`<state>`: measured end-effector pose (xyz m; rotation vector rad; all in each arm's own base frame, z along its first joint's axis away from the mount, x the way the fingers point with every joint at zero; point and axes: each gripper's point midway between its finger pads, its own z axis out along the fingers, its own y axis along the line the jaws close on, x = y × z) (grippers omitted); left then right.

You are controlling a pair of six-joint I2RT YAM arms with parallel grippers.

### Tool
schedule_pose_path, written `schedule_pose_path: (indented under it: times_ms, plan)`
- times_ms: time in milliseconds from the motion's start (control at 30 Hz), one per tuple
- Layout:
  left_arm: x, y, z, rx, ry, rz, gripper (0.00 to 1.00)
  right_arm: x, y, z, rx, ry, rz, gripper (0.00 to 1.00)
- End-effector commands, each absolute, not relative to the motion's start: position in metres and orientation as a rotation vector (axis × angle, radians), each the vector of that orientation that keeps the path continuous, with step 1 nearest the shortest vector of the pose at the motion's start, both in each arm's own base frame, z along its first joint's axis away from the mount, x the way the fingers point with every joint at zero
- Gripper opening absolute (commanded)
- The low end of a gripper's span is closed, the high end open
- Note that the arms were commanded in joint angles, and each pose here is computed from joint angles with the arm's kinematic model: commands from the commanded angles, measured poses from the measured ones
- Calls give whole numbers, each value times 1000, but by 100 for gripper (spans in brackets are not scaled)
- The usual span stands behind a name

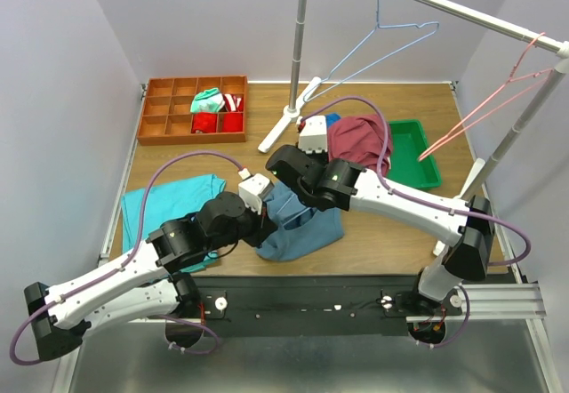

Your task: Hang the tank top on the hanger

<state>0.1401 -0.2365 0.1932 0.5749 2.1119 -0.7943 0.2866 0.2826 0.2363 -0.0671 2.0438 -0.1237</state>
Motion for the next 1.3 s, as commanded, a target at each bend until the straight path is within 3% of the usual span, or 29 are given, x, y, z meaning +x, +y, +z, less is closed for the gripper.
schedule_pose_path:
  times_ms: [0,33,233,533,833,1267]
  plan:
    - [156,-225,210,411,2034,-768,0,282,303,248,-88,2050,34,43]
    - [158,-223,211,399,2025,-761,0,278,305,252,-101,2058,84,52]
    - [162,-218,215,342,1995,-763,0,261,324,257,-200,2072,300,70]
    - [169,-186,248,243,1914,-679,0,234,322,294,-244,2006,557,85]
    - [177,-136,309,188,1785,-504,0,230,309,317,-227,1959,579,86]
    - [201,-104,485,177,1509,-275,0,231,306,331,-229,1934,579,86]
